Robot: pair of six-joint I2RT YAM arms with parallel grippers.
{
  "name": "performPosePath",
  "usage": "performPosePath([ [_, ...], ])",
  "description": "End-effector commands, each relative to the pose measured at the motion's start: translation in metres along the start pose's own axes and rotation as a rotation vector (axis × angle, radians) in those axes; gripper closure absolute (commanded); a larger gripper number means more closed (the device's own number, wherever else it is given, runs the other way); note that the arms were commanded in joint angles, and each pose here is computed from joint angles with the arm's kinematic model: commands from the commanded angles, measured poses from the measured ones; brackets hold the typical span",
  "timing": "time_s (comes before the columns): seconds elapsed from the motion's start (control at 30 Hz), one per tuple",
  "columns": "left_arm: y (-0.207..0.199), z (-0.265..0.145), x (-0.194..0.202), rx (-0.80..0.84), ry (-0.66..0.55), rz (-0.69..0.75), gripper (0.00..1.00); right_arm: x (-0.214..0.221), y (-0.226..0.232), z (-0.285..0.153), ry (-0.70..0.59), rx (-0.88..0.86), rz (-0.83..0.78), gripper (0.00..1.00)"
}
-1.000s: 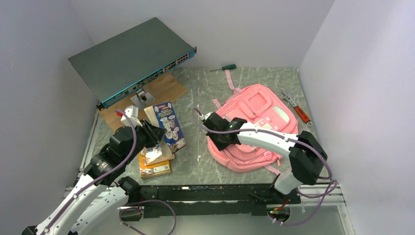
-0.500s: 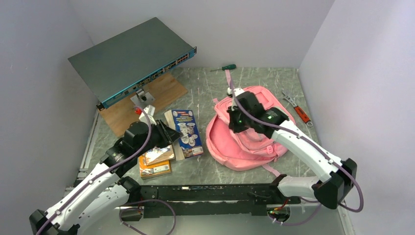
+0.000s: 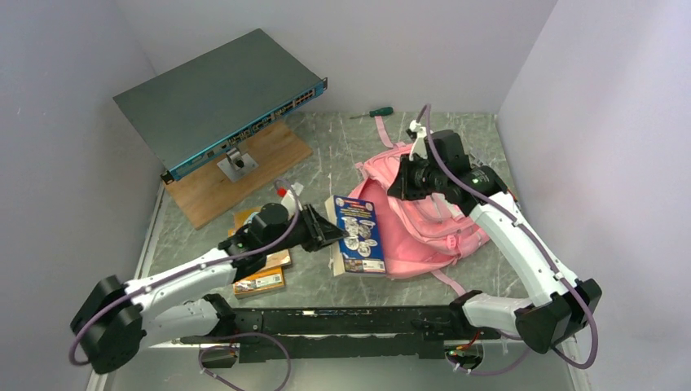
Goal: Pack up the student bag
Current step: Place the book in the student bag.
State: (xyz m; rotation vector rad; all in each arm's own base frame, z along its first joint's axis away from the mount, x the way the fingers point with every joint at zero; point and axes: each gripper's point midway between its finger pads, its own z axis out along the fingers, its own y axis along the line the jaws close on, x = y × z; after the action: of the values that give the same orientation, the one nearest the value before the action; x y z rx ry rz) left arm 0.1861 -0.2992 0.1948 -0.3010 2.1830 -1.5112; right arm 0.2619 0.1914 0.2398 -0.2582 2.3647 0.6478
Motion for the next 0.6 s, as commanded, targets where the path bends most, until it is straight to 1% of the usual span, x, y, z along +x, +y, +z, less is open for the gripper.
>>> performPosePath([
  [0.0, -0.074, 0.015, -0.005, 0.256, -0.045, -0.076, 1.00, -0.072, 0.038, -0.036, -0.239, -0.175, 0.019, 1.00],
  [0.07, -0.070, 0.032, 0.000, 0.231, -0.027, -0.091, 1.00, -0.075, 0.041, -0.038, -0.239, -0.200, 0.023, 1.00],
  [0.17, -0.080, 0.052, -0.002, 0.278, -0.025, -0.127, 1.00, -0.077, 0.044, -0.040, -0.239, -0.221, 0.024, 1.00],
  [0.23, -0.094, 0.064, -0.005, 0.341, -0.037, -0.158, 1.00, -0.077, 0.045, -0.042, -0.234, -0.231, 0.024, 1.00],
  [0.33, -0.100, 0.086, -0.008, 0.356, -0.054, -0.212, 1.00, -0.074, 0.047, -0.045, -0.232, -0.242, 0.028, 1.00],
  [0.4, -0.106, 0.102, -0.012, 0.359, -0.087, -0.195, 1.00, -0.074, 0.050, -0.048, -0.230, -0.258, 0.030, 1.00],
  [0.47, -0.102, 0.122, -0.017, 0.322, -0.129, -0.166, 1.00, -0.072, 0.053, -0.049, -0.221, -0.274, 0.028, 1.00],
  [0.57, -0.092, 0.151, -0.019, 0.321, -0.138, -0.178, 1.00, -0.071, 0.045, -0.054, -0.205, -0.220, 0.003, 1.00],
])
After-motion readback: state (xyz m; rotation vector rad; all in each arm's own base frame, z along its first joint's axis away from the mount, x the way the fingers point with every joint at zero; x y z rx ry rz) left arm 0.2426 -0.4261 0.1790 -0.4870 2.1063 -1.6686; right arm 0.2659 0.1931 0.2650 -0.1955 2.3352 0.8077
